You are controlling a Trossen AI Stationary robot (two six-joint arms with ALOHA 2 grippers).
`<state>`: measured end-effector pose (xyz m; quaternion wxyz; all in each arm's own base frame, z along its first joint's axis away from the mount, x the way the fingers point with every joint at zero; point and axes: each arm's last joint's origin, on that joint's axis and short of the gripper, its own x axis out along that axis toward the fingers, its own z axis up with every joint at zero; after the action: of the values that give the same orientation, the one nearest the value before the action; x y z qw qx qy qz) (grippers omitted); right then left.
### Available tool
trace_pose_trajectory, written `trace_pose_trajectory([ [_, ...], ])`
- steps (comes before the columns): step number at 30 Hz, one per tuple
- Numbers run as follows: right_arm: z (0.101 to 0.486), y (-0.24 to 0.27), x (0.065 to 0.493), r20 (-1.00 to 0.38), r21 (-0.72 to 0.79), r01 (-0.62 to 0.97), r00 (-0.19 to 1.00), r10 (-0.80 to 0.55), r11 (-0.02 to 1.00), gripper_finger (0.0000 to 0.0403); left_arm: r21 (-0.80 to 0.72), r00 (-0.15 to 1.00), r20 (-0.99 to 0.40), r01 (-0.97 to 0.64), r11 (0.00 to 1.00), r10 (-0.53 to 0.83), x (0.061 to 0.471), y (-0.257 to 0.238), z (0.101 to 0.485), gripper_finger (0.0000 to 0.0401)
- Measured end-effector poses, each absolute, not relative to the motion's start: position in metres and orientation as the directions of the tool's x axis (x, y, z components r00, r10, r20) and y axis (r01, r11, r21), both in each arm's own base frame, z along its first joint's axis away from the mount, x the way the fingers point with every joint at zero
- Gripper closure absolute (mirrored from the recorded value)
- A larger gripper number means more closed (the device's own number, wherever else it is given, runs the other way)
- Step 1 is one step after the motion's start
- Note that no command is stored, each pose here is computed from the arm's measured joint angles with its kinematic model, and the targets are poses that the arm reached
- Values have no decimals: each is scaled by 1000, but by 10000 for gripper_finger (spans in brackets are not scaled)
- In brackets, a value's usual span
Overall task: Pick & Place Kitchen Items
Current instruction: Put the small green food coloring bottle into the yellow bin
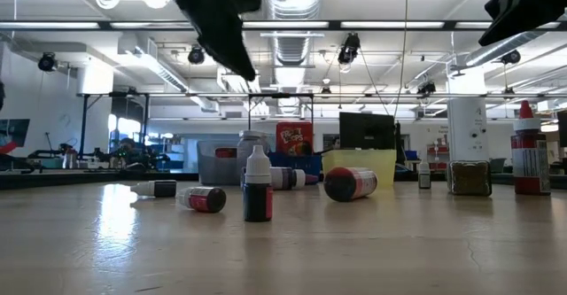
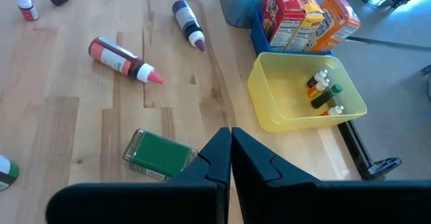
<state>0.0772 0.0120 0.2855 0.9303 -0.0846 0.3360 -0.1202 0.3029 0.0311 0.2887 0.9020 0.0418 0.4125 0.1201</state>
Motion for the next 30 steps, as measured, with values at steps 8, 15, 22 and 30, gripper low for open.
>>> trace_pose_trajectory([
  [8, 285, 12, 77, -605, -238, 166, 745, -280, 957, 394, 153, 857, -457, -187, 970, 238, 255, 18, 306, 178],
  [15, 285, 12, 77, -606, -239, 166, 745, -280, 957, 394, 119, 916, -322, -213, 970, 241, 217, 16, 327, 178],
  [22, 285, 12, 77, -605, -238, 166, 745, -280, 957, 394, 95, 942, -212, -244, 965, 259, 197, 15, 342, 178],
  [30, 285, 12, 78, -603, -317, 102, 745, -284, 943, 394, 97, 940, -221, -243, 965, 259, 193, 15, 340, 178],
])
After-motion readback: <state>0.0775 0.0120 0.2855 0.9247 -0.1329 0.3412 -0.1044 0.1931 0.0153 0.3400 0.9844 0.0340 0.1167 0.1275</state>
